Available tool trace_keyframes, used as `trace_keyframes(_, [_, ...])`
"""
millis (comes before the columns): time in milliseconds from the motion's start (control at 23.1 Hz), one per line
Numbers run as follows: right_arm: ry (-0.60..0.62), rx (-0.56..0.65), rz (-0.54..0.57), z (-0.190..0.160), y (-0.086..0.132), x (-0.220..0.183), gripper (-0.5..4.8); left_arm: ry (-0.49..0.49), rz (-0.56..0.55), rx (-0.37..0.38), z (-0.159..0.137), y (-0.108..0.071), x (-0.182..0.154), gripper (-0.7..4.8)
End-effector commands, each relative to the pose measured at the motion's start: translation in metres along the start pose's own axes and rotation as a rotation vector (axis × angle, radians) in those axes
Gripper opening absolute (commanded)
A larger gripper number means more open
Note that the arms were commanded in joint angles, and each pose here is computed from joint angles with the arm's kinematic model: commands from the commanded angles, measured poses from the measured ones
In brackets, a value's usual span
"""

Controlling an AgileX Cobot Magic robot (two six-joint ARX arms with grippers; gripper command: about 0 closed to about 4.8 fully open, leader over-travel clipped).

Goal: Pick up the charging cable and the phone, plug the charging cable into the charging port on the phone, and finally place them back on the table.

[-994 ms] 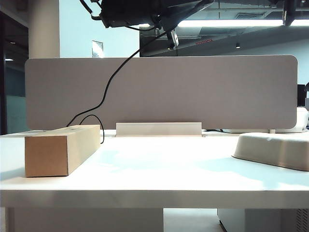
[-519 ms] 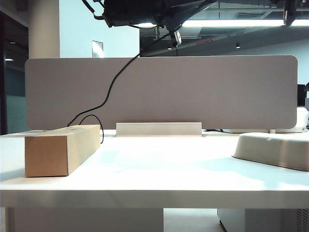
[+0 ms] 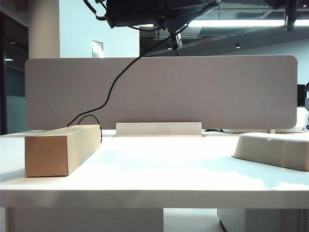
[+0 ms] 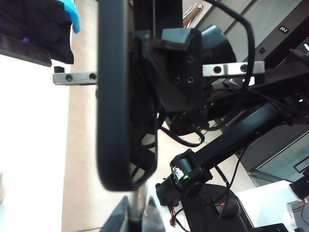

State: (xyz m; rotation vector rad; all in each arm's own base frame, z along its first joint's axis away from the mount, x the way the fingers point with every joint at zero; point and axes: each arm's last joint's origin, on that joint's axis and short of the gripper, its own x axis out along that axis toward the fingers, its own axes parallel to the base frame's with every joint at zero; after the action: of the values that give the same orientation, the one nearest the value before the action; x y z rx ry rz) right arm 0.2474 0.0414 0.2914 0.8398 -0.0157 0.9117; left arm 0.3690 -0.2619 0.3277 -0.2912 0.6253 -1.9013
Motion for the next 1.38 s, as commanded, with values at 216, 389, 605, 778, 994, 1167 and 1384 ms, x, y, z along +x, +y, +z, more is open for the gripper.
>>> trace_keyframes(216, [0.030, -0.014, -0.004, -0.001, 0.000, 0.001, -0.02, -0.002, 0.006, -0.035, 0.001, -0.003, -0.005, 0.01])
trace_keyframes(389, [0.001, -0.012, -0.115, -0.004, -0.009, 0.001, -0.02, -0.009, 0.038, -0.143, -0.006, -0.001, -0.022, 2.19])
trace_keyframes(605, [-0.013, 0.058, -0.351, -0.009, -0.028, -0.007, -0.02, -0.051, 0.109, -0.265, -0.015, -0.001, -0.064, 1.55])
trace_keyframes(778, [0.058, 0.144, -0.596, -0.025, -0.046, -0.016, -0.02, -0.032, 0.222, -0.196, -0.022, -0.025, -0.090, -0.06])
trace_keyframes(994, [0.116, 0.135, -0.739, -0.034, -0.056, -0.024, -0.02, 0.132, 0.494, -0.089, -0.021, -0.057, -0.096, -0.06])
trace_keyframes(1167, [0.170, 0.184, -0.793, -0.045, -0.071, -0.026, -0.02, 0.175, 0.579, -0.051, -0.014, -0.087, -0.097, -0.06])
trace_keyframes(1384, [0.246, 0.259, -0.899, -0.064, -0.097, -0.032, -0.02, 0.259, 0.776, -0.027, -0.010, -0.121, -0.101, -0.06])
